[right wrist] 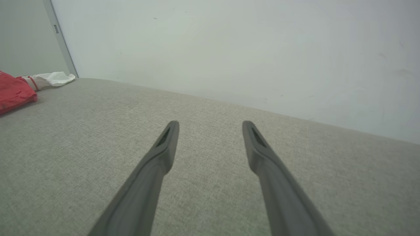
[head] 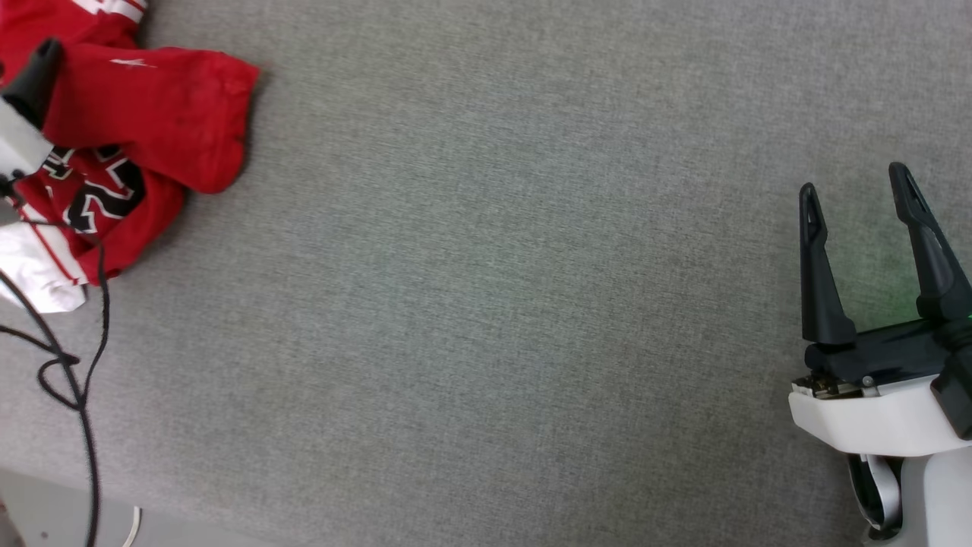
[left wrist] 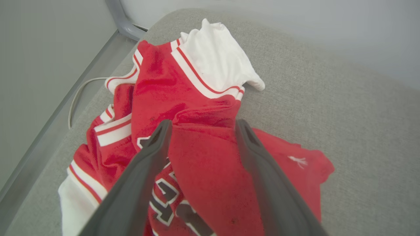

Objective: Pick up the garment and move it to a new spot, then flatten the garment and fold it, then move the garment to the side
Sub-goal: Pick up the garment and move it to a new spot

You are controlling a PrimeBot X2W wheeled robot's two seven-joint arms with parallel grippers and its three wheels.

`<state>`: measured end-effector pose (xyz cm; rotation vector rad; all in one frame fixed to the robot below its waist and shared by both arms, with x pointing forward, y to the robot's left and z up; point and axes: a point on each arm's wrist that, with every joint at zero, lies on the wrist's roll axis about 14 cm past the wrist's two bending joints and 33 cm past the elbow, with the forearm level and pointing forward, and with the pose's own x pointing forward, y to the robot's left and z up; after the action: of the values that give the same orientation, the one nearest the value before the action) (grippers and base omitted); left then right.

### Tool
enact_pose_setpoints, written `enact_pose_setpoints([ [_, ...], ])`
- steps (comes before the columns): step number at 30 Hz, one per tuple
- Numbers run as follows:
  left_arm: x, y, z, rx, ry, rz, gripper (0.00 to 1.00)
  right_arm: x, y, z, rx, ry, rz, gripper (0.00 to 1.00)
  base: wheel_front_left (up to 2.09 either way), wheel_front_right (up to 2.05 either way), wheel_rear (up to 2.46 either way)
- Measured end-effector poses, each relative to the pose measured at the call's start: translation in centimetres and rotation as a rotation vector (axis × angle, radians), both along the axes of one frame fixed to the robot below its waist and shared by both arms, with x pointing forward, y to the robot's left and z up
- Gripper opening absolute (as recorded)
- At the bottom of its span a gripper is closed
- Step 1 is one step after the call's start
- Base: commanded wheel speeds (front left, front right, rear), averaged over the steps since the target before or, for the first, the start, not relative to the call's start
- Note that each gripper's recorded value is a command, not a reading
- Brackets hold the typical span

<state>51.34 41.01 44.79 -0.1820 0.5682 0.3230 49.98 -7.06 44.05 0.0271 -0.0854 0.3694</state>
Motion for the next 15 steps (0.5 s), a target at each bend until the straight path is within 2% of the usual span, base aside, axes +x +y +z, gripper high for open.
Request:
enact_pose_setpoints([
  [3, -0.8, -0.1, -2.4, -0.071, 0.112, 0.007, 1.00, 0.1, -0.5, -0.5, -0.006, 0.010, -0.011, 1.00, 0.00, 0.00, 0.00],
  [6, -2.3, -0.2, -5.0, -0.079, 0.263, -0.010, 1.00, 0.2, -0.8, -1.0, -0.011, 0.019, -0.020, 1.00, 0.00, 0.00, 0.00],
  [8, -3.5, -0.7, -7.0, -0.128, 0.340, -0.002, 1.00, 0.2, -1.0, -1.3, -0.013, 0.025, -0.024, 1.00, 0.00, 0.00, 0.00],
  [15, -4.2, -1.6, -9.2, -0.195, 0.415, 0.000, 1.00, 0.4, -1.6, -1.6, -0.023, 0.029, -0.037, 1.00, 0.00, 0.00, 0.00],
])
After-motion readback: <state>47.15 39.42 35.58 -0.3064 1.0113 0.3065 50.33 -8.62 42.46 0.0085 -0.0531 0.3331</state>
